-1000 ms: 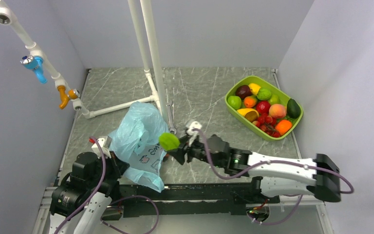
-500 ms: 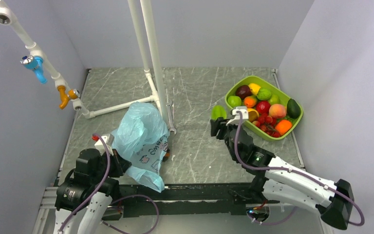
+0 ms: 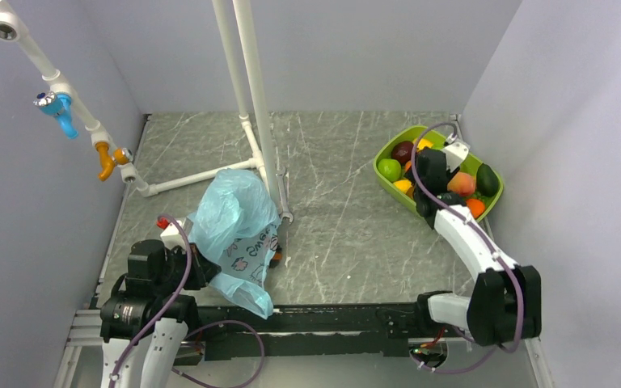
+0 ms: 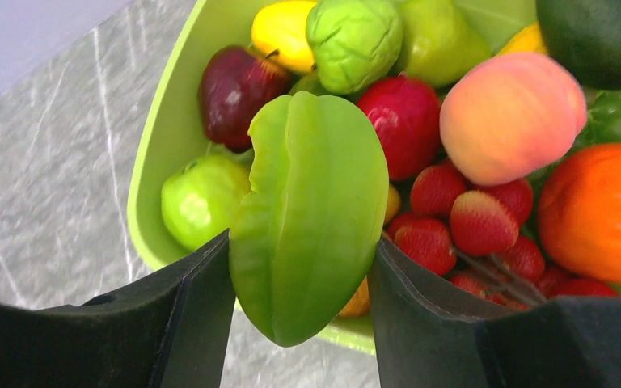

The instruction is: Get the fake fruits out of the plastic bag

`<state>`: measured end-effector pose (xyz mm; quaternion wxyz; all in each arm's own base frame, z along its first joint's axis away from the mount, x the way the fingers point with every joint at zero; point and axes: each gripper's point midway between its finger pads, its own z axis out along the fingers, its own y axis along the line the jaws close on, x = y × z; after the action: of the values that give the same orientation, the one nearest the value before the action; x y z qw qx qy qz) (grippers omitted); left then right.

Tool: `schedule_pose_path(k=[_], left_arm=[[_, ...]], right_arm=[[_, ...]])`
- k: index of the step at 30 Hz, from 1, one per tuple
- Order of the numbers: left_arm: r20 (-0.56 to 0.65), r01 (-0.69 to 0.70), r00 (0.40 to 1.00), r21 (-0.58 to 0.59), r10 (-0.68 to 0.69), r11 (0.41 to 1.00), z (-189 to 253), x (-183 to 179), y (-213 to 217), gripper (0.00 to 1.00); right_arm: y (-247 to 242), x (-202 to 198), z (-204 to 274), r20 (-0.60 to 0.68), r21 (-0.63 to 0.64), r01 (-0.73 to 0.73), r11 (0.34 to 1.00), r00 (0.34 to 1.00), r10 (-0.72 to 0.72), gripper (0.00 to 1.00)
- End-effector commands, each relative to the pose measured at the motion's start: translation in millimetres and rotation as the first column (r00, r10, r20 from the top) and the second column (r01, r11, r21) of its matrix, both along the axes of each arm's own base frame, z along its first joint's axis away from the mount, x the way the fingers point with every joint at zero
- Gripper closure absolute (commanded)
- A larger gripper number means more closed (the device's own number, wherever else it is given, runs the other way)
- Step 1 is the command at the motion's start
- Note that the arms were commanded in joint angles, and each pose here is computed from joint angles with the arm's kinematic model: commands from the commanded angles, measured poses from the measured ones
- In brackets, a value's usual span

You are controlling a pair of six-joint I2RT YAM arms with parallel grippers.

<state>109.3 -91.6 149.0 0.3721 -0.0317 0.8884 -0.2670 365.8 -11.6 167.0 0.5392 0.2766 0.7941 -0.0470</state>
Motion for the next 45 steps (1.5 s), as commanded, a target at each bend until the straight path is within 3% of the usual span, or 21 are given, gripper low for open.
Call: schedule_pose_path(k=[1, 2, 4, 5, 7, 10, 16, 20, 24, 28, 35, 40, 42, 45], left_arm=[[0.041, 0.033, 0.999, -0.005, -0.033, 0.999, 6.6, 5.7, -3.9, 1.00], [0.041, 0.036, 0.999, -0.006, -0.035, 0.999, 6.5, 5.8, -4.3, 1.00], [0.041, 0.040, 0.998, -0.008, -0.039, 0.999, 6.6, 6.1, -4.8, 1.00], [0.040, 0.041, 0.998, -0.007, -0.041, 0.999, 6.4, 6.1, -4.9, 1.00], [0.040, 0.042, 0.998, -0.009, -0.042, 0.999, 6.3, 6.6, -5.3, 1.00], [0.041, 0.040, 0.998, -0.011, -0.039, 0.999, 6.5, 7.0, -5.1, 1.00], [0.042, 0.039, 0.998, -0.011, -0.038, 0.999, 6.1, 6.8, -5.0, 1.00], [0.043, 0.038, 0.998, -0.012, -0.037, 0.999, 6.1, 7.6, -4.9, 1.00], [0.044, 0.033, 0.998, -0.012, -0.033, 0.999, 6.4, 7.5, -4.5, 1.00], [0.043, 0.027, 0.999, -0.011, -0.026, 1.000, 6.2, 7.8, -3.6, 1.00], [0.038, 0.023, 0.999, -0.012, -0.023, 1.000, 5.6, 8.3, -3.3, 1.00], [0.038, 0.013, 0.999, -0.012, -0.013, 1.000, 5.9, 8.9, -2.2, 1.00], [0.038, 0.007, 0.999, -0.010, -0.006, 1.000, 6.0, 8.6, -1.4, 1.00], [0.039, 0.004, 0.999, -0.011, -0.003, 1.000, 6.2, 8.4, -1.1, 1.00]], right_arm=[[-24.7, 26.9, 28.9, 0.063, -0.012, 0.060, 0.998, 0.996, -0.059, 0.79], [-32.9, 29.0, 28.2, 0.061, -0.026, 0.078, 0.997, 0.995, -0.076, 0.65], [-41.0, 34.9, 19.7, 0.032, -0.039, 0.067, 0.997, 0.997, -0.066, 0.26], [-42.8, 36.7, 14.3, 0.004, -0.039, 0.058, 0.998, 0.998, -0.058, 0.13], [-38.6, 35.8, 5.0, -0.043, -0.029, 0.032, 0.999, 0.999, -0.034, 0.03], [-16.5, 30.2, -6.3, -0.021, 0.032, -0.057, 0.998, 0.998, 0.058, 0.01], [8.5, 10.9, 11.2, 0.069, 0.036, -0.168, 0.985, 0.984, 0.166, 0.01], [68.8, 3.4, 38.8, 0.154, 0.008, -0.398, 0.917, 0.907, 0.393, 0.02], [160.7, -21.0, 49.6, 0.213, -0.001, -0.688, 0.725, 0.709, 0.673, 0.09], [254.8, -77.9, 45.5, 0.254, 0.004, -0.885, 0.465, 0.450, 0.856, 0.21], [347.7, -165.6, 40.3, 0.287, 0.000, -0.991, 0.137, 0.131, 0.949, 0.43], [411.8, -217.7, 43.5, 0.290, -0.026, -0.999, -0.037, -0.043, 0.956, 0.40], [430.9, -219.8, 37.7, 0.263, -0.019, -1.000, -0.023, -0.027, 0.964, 0.36], [444.6, -203.7, 29.4, 0.262, 0.101, -0.986, 0.129, 0.152, 0.953, 0.24]])
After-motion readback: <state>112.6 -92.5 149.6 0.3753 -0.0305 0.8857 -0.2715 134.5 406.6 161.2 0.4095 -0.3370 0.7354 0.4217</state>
